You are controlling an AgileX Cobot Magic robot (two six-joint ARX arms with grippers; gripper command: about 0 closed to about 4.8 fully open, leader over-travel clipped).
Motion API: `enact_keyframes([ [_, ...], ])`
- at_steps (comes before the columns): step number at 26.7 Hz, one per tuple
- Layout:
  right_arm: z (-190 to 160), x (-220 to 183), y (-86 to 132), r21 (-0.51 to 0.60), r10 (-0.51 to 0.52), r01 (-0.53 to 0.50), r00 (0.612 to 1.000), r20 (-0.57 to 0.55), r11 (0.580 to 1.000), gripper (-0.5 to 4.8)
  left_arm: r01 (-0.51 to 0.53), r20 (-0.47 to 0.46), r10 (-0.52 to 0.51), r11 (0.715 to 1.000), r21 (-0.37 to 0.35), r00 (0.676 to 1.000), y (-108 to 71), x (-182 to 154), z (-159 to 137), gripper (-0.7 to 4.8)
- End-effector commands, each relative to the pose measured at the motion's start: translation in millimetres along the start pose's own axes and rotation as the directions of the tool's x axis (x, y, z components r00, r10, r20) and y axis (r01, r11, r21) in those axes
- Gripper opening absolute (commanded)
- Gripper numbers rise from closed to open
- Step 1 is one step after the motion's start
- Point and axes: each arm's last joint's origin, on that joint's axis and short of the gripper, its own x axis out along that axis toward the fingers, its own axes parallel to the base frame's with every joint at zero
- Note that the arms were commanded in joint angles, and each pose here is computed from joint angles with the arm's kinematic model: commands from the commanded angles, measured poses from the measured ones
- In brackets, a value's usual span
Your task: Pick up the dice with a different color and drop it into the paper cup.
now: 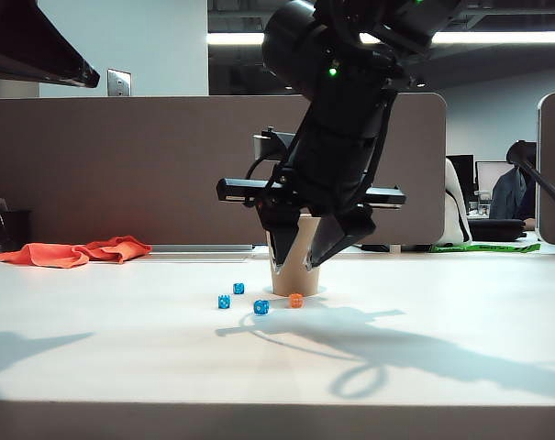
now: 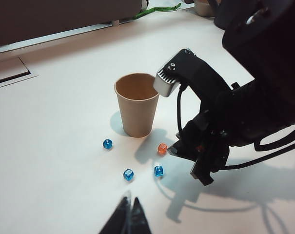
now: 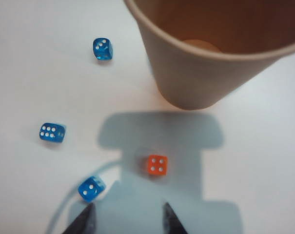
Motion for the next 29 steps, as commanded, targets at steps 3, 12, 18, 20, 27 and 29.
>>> enact_keyframes([
  [3,2,2,1,0.008,0.002,-0.002,1.000,0.025,1.000,1.76,0.002,0.019,-0.002,1.000,0.003,1.000,0.0,-1,3,-0.06],
  [12,1,11,-3,0.016,-0.010,0.009,1.000,0.018,1.000,1.76,0.002,0.019,-0.002,1.000,0.003,1.000,0.0,-1,3,-0.06],
  [18,1,12,-3,0.018,-0.008,0.008,1.000,0.021,1.000,1.76,0.002,0.019,-0.003,1.000,0.003,1.000,0.0,-1,3,-0.06],
  [20,2,12,-3,0.019,-0.004,0.003,1.000,0.027,1.000,1.76,0.002,0.019,-0.003,1.000,0.003,1.000,0.0,-1,3,-0.06],
  [27,4,12,-2,0.023,0.004,-0.005,0.999,0.049,1.000,1.76,0.002,0.019,-0.003,1.000,0.003,1.000,0.0,-1,3,-0.06],
  [29,4,13,-2,0.024,0.005,-0.006,0.999,0.054,1.000,1.76,0.002,0.019,-0.003,1.000,0.003,1.000,0.0,-1,3,-0.06],
])
